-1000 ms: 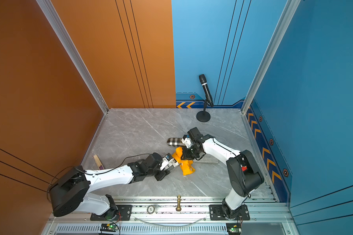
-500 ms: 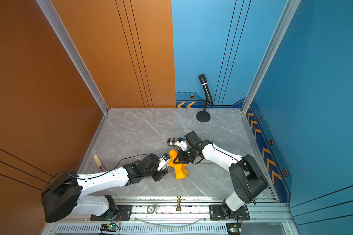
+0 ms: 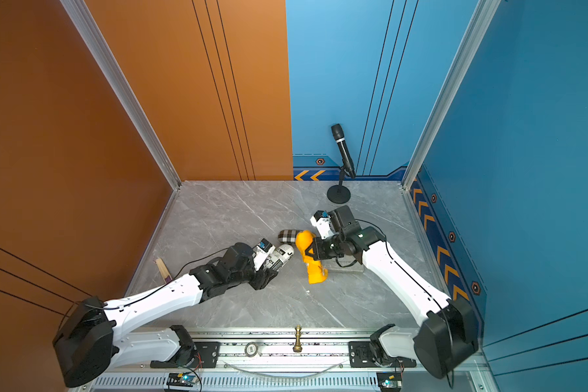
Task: Wipe the eyeglass case
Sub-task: Wipe the dirt from the eyeglass case.
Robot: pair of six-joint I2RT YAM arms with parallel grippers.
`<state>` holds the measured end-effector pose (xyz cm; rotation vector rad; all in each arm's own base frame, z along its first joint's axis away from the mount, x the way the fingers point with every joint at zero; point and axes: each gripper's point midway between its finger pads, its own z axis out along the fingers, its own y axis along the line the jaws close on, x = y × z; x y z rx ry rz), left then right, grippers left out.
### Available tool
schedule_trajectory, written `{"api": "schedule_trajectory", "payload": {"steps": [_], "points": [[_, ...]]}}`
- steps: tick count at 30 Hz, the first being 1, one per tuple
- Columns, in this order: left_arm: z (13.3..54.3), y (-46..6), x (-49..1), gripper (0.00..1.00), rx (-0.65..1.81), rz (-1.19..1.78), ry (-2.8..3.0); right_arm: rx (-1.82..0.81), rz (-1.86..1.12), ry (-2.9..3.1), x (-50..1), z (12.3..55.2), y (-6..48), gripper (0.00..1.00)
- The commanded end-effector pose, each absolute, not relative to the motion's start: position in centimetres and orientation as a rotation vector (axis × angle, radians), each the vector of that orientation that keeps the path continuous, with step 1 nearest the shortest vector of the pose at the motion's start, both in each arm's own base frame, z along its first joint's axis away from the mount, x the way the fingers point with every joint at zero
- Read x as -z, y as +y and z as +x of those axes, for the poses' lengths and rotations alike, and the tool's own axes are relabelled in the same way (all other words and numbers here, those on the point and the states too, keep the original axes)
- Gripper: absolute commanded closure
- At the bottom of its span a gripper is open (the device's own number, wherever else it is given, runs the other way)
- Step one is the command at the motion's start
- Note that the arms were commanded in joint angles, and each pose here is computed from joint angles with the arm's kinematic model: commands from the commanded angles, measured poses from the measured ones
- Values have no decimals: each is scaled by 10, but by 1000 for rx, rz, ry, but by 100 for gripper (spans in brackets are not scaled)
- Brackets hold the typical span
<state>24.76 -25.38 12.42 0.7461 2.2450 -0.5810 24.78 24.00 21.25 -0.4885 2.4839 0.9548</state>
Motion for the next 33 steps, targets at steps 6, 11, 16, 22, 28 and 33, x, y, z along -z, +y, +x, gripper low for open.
{"api": "schedule_trajectory", "payload": {"steps": [6,11,16,22,28,33], "points": [[228,-289,-194,64,1061,736,2147,-1057,-722,2363,-216,205,307,100],[210,-295,-212,64,1235,741,2081,-1143,-530,2375,-204,257,284,100],[206,-297,-220,63,1336,668,2019,-1003,-520,2373,-203,271,264,100],[206,-300,-211,64,1325,673,2058,-1182,-588,2324,-209,241,304,100],[207,-301,-221,64,1350,668,2019,-1200,-508,2346,-194,253,296,100],[204,-301,-220,64,1391,646,2012,-1279,-386,2268,-207,273,279,100]]}}
